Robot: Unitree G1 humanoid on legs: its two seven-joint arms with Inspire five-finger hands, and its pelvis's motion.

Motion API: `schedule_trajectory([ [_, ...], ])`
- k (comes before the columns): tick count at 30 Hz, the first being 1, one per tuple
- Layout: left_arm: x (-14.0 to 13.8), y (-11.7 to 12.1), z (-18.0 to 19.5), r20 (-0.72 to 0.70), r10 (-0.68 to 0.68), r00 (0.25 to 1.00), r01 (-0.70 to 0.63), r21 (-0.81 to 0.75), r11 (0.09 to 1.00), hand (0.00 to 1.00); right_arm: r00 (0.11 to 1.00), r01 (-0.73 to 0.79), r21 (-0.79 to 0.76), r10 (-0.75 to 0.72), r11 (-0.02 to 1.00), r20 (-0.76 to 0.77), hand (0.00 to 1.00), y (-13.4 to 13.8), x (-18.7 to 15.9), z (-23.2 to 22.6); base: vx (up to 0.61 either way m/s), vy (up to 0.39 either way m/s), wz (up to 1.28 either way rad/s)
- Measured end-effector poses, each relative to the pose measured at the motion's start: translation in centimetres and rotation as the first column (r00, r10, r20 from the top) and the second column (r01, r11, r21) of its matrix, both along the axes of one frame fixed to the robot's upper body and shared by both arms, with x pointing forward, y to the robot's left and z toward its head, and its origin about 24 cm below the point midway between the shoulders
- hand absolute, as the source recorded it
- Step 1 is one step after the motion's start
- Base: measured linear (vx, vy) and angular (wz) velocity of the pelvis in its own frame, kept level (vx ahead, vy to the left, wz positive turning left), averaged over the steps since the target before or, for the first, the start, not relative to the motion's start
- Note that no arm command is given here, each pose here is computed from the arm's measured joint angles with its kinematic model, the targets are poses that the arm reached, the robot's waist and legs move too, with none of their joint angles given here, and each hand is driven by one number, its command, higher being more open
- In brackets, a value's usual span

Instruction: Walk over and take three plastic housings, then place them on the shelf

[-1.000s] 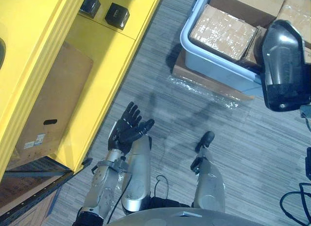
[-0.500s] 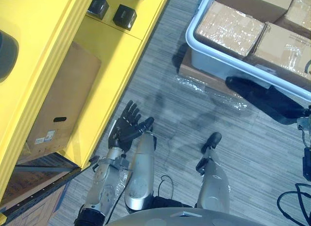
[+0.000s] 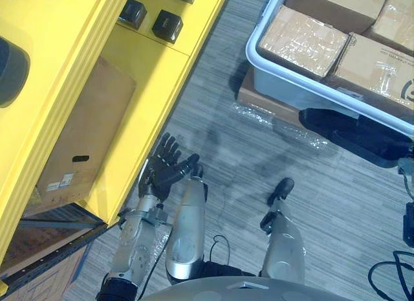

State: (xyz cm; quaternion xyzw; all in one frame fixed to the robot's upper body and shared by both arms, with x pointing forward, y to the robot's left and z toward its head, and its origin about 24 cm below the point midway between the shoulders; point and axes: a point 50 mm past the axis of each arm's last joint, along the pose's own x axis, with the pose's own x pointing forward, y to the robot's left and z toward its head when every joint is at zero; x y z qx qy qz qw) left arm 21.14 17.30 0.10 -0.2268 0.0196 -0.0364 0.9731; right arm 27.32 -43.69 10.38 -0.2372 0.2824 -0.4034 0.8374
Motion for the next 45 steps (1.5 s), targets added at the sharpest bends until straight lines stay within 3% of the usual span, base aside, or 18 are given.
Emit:
schedule_trajectory([
  [4, -0.1, 0.4, 0.6, 0.023, 0.018, 1.0, -0.018, 0.008, 1.0, 1.0, 0.997, -0.071, -0.017, 0.071, 0.997, 0.023, 0.0, 1.4, 0.5, -1.4, 0.03, 0.033, -0.02],
  [9, -1.0, 2.3, 1.7, 0.044, 0.111, 0.993, -0.114, 0.068, 0.991, 1.0, 0.953, -0.297, -0.015, 0.298, 0.955, 0.057, 0.0, 5.9, 0.6, -5.0, 0.05, -0.017, -0.05],
  [12, -1.1, 2.9, 2.5, 0.037, 0.146, 0.989, -0.149, 0.117, 0.982, 1.0, 0.854, -0.506, -0.035, 0.506, 0.862, 0.124, 0.0, 10.5, 0.0, -6.2, 0.07, -0.055, 0.01],
  [14, -1.5, 3.5, 2.9, 0.019, 0.176, 0.984, -0.177, 0.126, 0.976, 1.0, 0.732, -0.661, -0.006, 0.646, 0.751, 0.218, 0.0, 15.7, -0.3, -6.9, 0.07, -0.053, 0.0],
  [17, -2.0, 3.8, 2.6, -0.037, 0.207, 0.978, -0.2, 0.137, 0.97, 1.0, 0.589, -0.795, 0.056, 0.747, 0.604, 0.309, 0.0, 20.8, -1.3, -7.8, 0.13, -0.039, 0.06],
  [19, -2.3, 3.9, 2.0, -0.081, 0.228, 0.97, -0.214, 0.153, 0.965, 1.0, 0.524, -0.842, 0.074, 0.778, 0.535, 0.347, 0.0, 22.5, -1.7, -8.0, 0.14, 0.009, 0.02],
  [24, -2.9, 3.9, 1.6, -0.12, 0.269, 0.956, -0.252, 0.14, 0.958, 1.0, 0.424, -0.876, -0.031, 0.798, 0.482, 0.429, 0.0, 23.6, -2.3, -6.1, 0.09, 0.048, -0.07],
  [29, -2.2, 2.4, 2.4, -0.097, 0.301, 0.949, -0.295, 0.07, 0.953, 1.0, 0.382, -0.802, -0.219, 0.76, 0.555, 0.526, 0.0, 24.8, -2.7, -3.5, -0.01, 0.041, -0.24],
  [32, -1.5, 0.8, 4.7, 0.001, 0.389, 0.921, -0.389, -0.031, 0.921, 1.0, 0.39, -0.712, -0.344, 0.753, 0.612, 0.53, 0.0, 24.9, -3.0, -2.0, -0.02, 0.043, -0.26],
  [38, -0.6, 1.7, 8.5, 0.146, 0.6, 0.787, -0.568, -0.209, 0.796, 1.0, 0.426, -0.641, -0.351, 0.697, 0.682, 0.576, 0.0, 24.9, -3.2, -2.0, 0.01, 0.031, -0.17],
  [45, -0.3, 1.5, 7.4, 0.011, 0.574, 0.818, -0.513, -0.435, 0.74, 1.0, 0.39, -0.612, -0.386, 0.688, 0.691, 0.612, 0.0, 25.8, -3.5, -1.6, 0.02, 0.022, -0.07],
])
